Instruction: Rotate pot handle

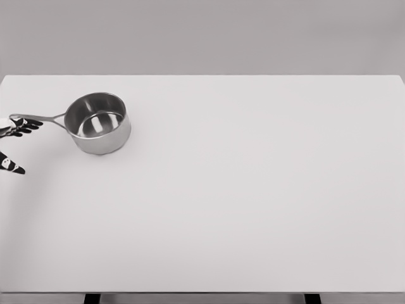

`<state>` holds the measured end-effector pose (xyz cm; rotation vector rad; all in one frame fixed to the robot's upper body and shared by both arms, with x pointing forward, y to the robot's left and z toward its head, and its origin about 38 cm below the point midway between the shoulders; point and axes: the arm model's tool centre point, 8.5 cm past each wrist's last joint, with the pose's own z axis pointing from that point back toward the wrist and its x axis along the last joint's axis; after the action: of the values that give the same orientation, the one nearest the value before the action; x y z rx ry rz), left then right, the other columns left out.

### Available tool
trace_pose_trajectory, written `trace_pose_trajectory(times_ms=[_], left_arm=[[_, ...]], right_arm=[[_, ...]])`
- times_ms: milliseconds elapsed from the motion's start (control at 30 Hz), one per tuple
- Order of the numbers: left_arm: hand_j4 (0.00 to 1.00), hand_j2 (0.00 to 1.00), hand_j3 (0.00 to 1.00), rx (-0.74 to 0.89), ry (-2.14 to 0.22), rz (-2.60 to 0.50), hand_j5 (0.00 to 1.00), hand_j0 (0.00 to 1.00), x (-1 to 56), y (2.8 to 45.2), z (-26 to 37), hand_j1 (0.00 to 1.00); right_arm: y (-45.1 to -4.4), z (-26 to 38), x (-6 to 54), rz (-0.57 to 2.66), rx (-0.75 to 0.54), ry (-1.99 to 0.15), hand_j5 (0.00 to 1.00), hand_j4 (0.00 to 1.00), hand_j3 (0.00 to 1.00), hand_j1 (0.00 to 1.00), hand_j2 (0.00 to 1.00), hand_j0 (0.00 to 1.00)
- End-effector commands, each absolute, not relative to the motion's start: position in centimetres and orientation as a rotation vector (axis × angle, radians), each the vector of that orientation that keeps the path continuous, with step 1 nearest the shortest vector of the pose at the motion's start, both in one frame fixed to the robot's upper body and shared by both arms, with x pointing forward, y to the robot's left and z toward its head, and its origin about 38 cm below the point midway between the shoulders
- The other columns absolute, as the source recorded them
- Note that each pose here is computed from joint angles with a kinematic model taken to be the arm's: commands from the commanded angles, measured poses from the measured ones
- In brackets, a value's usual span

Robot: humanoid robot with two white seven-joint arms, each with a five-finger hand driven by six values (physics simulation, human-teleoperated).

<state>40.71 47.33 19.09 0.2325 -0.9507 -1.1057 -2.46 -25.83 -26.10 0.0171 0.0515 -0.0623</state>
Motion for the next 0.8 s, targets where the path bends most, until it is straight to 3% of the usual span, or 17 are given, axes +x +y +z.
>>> trace_pose_trajectory(times_ms=[0, 600, 767], left_arm=[[1.0, 1.0, 1.0, 0.234, -0.954, -1.101, 1.0, 1.0, 40.8, 47.3, 18.9, 1.0], [1.0, 1.0, 1.0, 0.199, -0.95, -1.228, 1.0, 1.0, 37.8, 45.7, 21.5, 1.0], [1.0, 1.0, 1.0, 0.118, -0.979, -1.282, 1.0, 1.0, 35.9, 44.9, 22.3, 1.0]], right_arm=[[-25.8, -26.1, -2.5, -0.062, 0.017, 0.051, 1.0, 1.0, 1.0, 1.0, 1.0, 1.0], [-25.8, -26.1, -2.5, -0.063, 0.017, 0.051, 1.0, 1.0, 1.0, 1.0, 1.0, 1.0], [-25.8, -26.1, -2.5, -0.062, 0.017, 0.051, 1.0, 1.0, 1.0, 1.0, 1.0, 1.0]])
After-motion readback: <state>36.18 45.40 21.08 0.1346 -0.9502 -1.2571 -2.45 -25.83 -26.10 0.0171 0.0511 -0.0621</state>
